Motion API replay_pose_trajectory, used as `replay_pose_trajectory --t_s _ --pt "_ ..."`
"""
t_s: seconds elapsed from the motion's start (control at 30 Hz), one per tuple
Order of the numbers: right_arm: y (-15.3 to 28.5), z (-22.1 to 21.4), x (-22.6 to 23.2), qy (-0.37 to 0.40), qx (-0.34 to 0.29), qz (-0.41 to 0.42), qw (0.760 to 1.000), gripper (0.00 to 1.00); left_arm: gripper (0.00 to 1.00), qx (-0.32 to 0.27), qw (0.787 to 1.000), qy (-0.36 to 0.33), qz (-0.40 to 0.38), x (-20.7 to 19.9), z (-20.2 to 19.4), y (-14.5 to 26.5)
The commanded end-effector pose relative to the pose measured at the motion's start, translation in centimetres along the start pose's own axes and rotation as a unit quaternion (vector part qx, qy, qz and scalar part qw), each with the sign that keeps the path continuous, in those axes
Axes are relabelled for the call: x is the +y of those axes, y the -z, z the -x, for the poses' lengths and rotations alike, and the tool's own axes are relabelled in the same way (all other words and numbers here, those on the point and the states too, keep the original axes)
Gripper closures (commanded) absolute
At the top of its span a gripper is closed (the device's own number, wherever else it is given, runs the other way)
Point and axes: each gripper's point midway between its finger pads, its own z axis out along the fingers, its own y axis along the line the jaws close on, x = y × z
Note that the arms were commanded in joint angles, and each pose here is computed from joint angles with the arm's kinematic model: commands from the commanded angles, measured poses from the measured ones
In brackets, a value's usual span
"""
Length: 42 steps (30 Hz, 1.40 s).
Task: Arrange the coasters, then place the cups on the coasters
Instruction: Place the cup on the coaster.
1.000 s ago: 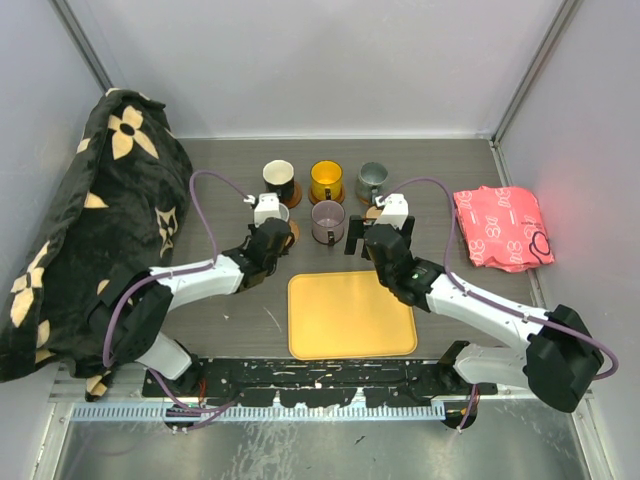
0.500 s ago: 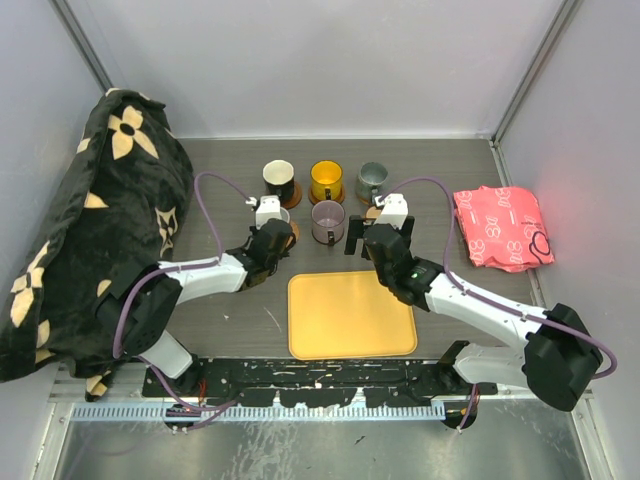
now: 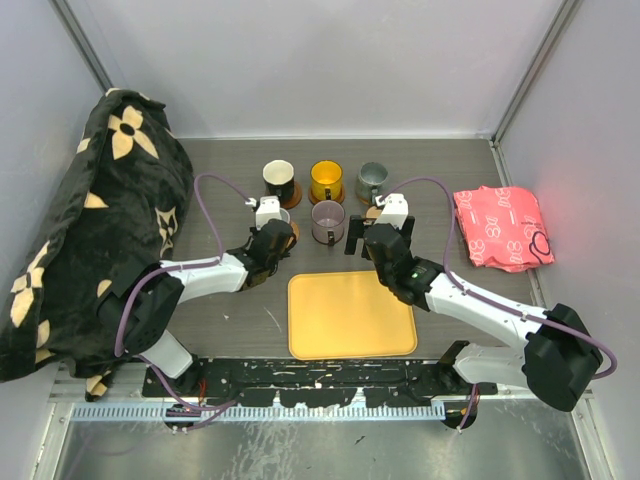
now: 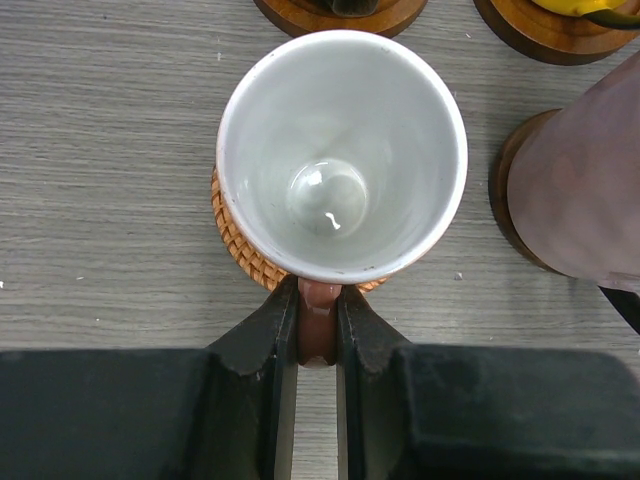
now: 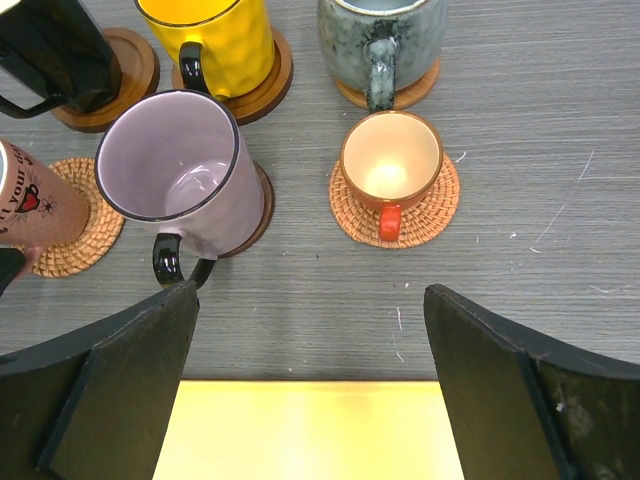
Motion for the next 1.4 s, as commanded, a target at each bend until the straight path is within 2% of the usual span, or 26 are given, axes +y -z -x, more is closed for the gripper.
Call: replay_pose_trajectory --t_s 0.0,0.07,0.3,0.37,0.87,1.37 --pt "0.1 2.5 0.8 -0.031 -0.027 0.008 0.999 0.00 0.99 -0.028 0.999 0.032 0.003 -0.5 2.1 -0.2" --pt "0.1 2.5 0.9 -0.030 -0.027 0.009 0.999 0.00 0.92 -0.027 0.999 0.032 0.004 -0.5 2.2 -0.2" --pt "0.1 2.4 0.9 -0.030 -0.025 0.009 0.999 0.00 0.80 -0.029 0.999 0.037 0.010 -0.2 2.4 0.1" --pt "0.1 2.4 0.9 -0.030 -0.025 0.009 0.999 0.00 0.69 -0.028 0.999 0.036 0.010 -0.2 2.3 0.1" --pt "0.0 2.4 0.8 -0.031 -0.025 0.006 0.999 0.00 0.51 -0.031 0.999 0.039 0.010 0.0 3.2 1.0" --pt "0.0 2.4 0.9 -0.030 -0.021 0.006 0.999 0.00 0.18 -0.034 0.998 0.047 -0.015 0.5 4.7 3.9"
